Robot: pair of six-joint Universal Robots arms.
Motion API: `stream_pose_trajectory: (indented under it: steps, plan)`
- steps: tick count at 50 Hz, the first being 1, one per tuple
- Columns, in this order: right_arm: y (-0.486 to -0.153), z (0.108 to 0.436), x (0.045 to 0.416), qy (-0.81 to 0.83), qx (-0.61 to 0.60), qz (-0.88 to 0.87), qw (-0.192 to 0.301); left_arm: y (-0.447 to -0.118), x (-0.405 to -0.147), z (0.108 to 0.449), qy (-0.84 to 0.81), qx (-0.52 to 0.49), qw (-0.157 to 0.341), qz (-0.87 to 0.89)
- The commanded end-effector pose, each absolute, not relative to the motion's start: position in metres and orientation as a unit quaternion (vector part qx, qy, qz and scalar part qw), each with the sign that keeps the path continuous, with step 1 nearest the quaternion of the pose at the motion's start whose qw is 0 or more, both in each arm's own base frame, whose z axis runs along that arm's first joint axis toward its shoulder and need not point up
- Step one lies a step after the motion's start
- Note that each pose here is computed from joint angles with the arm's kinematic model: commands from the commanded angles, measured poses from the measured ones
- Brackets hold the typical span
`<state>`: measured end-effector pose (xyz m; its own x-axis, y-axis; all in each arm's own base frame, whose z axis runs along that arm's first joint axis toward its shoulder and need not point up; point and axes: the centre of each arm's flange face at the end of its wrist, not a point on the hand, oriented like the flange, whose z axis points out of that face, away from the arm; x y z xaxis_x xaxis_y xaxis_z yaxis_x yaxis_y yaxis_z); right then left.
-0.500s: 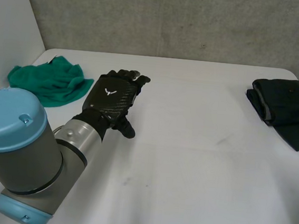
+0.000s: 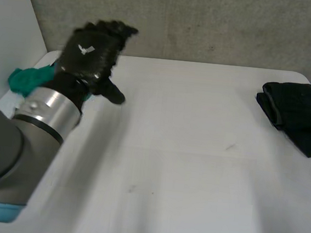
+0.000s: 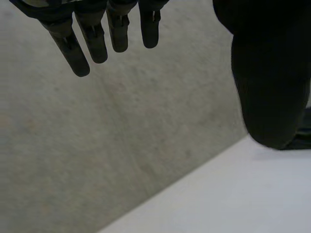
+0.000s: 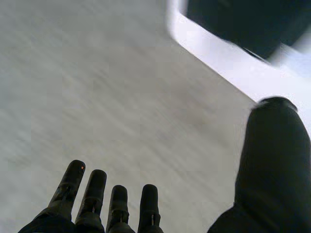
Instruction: Fold the laundry.
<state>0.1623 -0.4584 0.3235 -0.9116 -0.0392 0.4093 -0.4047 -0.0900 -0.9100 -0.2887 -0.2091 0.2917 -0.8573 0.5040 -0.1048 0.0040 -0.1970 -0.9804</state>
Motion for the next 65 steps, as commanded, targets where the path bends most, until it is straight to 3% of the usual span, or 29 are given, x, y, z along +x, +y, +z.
stream_pose_trajectory:
  steps: [1, 12, 20, 28, 51, 52, 59, 65]
  plan:
    - [-0.374, 0.316, 0.254, -0.675, 0.215, 0.703, -0.059, -0.225, -0.257, 0.321, -0.59, -0.167, 0.131, 0.779]
    - [-0.29, 0.293, 0.259, -0.668, 0.229, 0.701, -0.094, -0.231, -0.232, 0.3, -0.651, -0.158, 0.093, 0.736]
    - [-0.267, 0.287, 0.249, -0.675, 0.225, 0.697, -0.089, -0.229, -0.231, 0.294, -0.666, -0.163, 0.091, 0.723]
    - [-0.266, 0.294, 0.241, -0.669, 0.198, 0.714, -0.066, -0.229, -0.235, 0.295, -0.664, -0.165, 0.096, 0.723]
    - [-0.268, 0.294, 0.239, -0.666, 0.194, 0.717, -0.065, -0.23, -0.236, 0.293, -0.658, -0.161, 0.101, 0.729]
    - [-0.247, 0.33, 0.275, -0.623, 0.242, 0.733, -0.127, -0.234, -0.263, 0.327, -0.644, -0.135, 0.184, 0.73]
    - [-0.241, 0.337, 0.273, -0.616, 0.243, 0.738, -0.13, -0.229, -0.263, 0.323, -0.653, -0.138, 0.185, 0.722]
    - [-0.236, 0.323, 0.27, -0.64, 0.248, 0.716, -0.126, -0.221, -0.262, 0.323, -0.634, -0.142, 0.186, 0.737]
